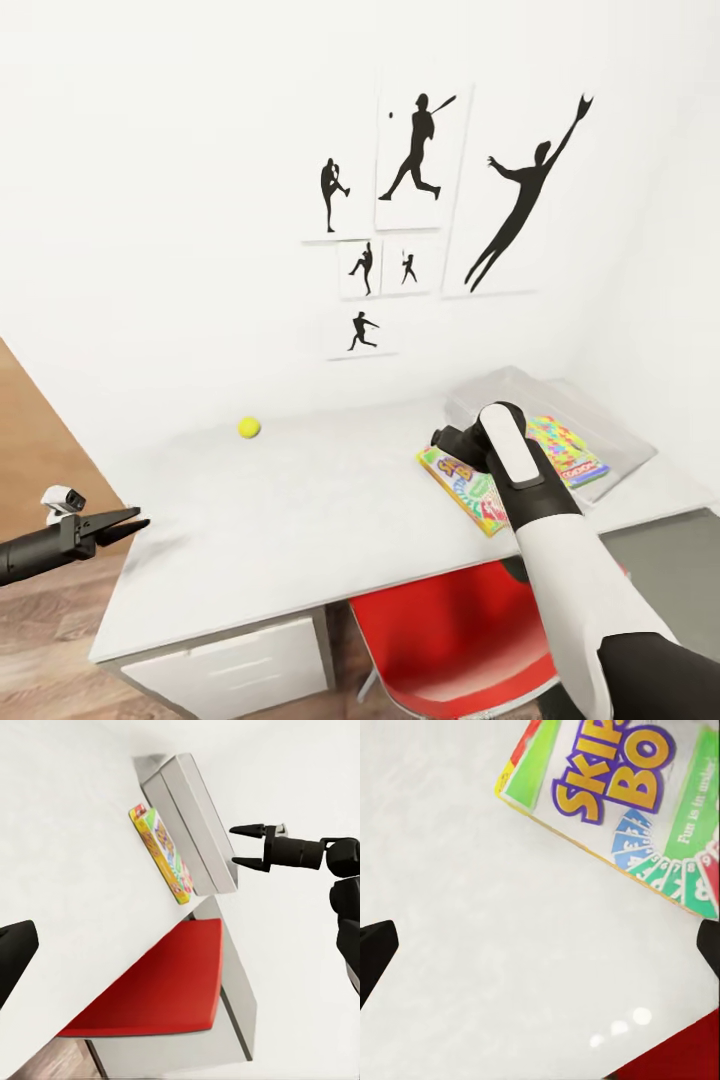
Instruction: Put all the toys in the child's room - the three board games (two on the bed and one on the table), the two jigsaw puzzles on the table, and the tennis ball on the table - inside the toy box on the table in the child's room.
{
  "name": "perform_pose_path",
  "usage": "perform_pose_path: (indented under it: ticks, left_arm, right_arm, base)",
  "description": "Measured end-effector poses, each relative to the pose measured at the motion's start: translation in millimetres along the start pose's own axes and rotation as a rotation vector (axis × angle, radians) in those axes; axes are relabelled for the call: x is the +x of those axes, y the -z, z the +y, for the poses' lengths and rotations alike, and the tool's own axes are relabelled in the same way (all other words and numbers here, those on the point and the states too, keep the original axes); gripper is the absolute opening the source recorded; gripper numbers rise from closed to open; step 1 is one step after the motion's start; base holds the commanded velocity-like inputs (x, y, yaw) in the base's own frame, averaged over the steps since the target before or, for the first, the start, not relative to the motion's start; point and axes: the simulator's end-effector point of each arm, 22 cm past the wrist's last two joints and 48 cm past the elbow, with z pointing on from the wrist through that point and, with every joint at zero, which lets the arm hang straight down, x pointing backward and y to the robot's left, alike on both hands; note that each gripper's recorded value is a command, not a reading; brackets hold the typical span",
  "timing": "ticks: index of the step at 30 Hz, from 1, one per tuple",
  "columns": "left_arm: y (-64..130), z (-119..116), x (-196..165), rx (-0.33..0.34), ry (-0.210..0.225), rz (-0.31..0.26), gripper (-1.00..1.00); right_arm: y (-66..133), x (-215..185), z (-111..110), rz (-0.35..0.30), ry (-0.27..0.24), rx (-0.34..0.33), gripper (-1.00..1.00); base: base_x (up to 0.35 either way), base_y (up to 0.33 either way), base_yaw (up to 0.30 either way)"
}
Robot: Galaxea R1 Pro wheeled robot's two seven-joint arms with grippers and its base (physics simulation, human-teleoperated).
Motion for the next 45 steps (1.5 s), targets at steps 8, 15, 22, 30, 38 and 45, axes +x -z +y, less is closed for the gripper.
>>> perform_pose_path:
  ticks: [8, 15, 22, 30, 38, 45]
  left_arm:
    - [0.0, -0.1, -0.1, 0.000, 0.000, 0.000, 1.00]
    - [0.1, -0.2, -0.2, 0.001, 0.000, -0.001, 1.00]
    - [-0.3, -2.0, -1.4, 0.005, -0.004, -0.003, 1.00]
    - [-10.7, -31.9, -21.4, 0.033, 0.025, 0.019, 1.00]
    - [-63.5, -134.7, -58.8, 0.184, -0.198, 0.063, 1.00]
    - [-101.8, -153.4, -61.7, 0.222, -0.239, 0.067, 1.00]
  right_arm:
    - [-0.4, 0.4, -0.4, 0.001, 0.000, 0.000, 1.00]
    - [-0.9, 1.6, -0.1, 0.002, 0.000, 0.000, 1.00]
    - [-0.7, 0.8, -0.6, 0.000, -0.001, 0.000, 1.00]
    - [0.5, 0.1, 0.9, -0.003, 0.000, -0.003, 1.00]
    - [1.4, 2.2, 8.0, 0.000, 0.001, -0.013, 1.00]
    - [2.1, -5.8, 3.9, -0.023, -0.022, -0.008, 1.00]
  base:
    - [0.000, 0.108, -0.277]
    - [0.000, 0.013, -0.099]
    - [0.000, 0.000, -0.004]
    - [0.000, 0.000, 0.000]
    - [0.000, 0.000, 0.000]
    - [0.000, 0.000, 0.000]
